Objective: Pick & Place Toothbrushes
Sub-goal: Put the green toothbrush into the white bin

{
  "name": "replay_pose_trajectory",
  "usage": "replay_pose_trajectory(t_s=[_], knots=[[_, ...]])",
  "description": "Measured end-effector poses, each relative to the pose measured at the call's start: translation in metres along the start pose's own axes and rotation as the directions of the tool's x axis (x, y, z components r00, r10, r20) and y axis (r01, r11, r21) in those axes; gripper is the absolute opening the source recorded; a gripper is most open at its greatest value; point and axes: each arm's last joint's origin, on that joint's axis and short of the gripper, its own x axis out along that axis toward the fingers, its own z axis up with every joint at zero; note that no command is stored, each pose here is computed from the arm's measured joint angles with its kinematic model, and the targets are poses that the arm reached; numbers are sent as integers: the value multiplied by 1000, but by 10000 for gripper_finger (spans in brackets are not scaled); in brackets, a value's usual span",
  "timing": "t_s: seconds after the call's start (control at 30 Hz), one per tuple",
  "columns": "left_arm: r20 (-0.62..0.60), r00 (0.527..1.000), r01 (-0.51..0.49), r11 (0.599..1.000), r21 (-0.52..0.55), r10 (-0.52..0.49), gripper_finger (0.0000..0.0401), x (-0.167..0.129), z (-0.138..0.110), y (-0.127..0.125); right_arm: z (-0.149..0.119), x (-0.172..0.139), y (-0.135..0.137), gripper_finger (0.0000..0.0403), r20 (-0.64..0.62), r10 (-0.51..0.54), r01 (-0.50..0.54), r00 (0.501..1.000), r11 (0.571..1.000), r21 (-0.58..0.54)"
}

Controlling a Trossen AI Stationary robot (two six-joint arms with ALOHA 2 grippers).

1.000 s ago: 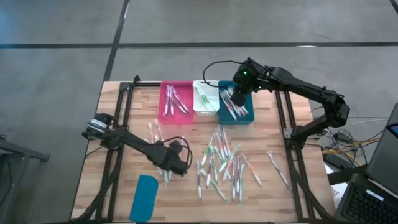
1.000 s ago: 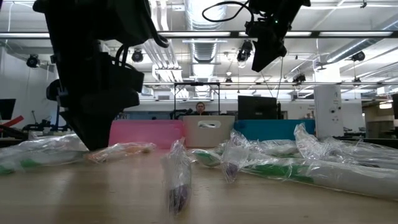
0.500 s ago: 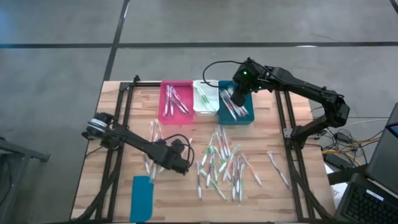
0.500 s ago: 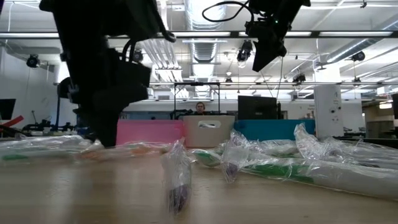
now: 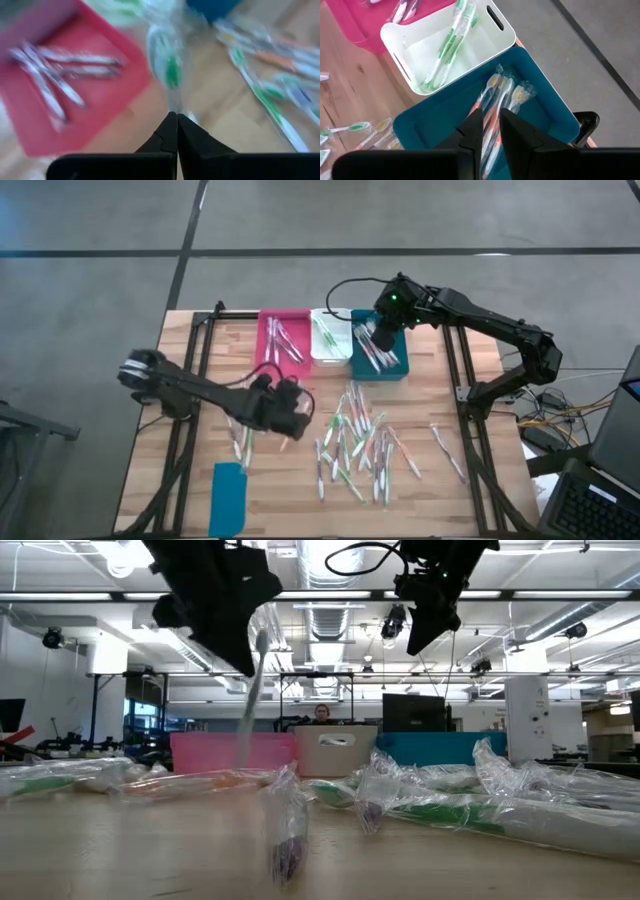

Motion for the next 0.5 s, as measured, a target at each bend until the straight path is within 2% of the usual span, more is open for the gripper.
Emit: replay_pose_trajectory(t_s=[0.27,0.5], knots=[[81,996,-32,999,-15,33,1,12,39,27,-4,5,0,52,-21,-1,0,1000,1000,-13],[23,999,-21,1000,-16,22,3,30,51,41,-15,15,1,71,-69,-1,-1,998,999,-40]])
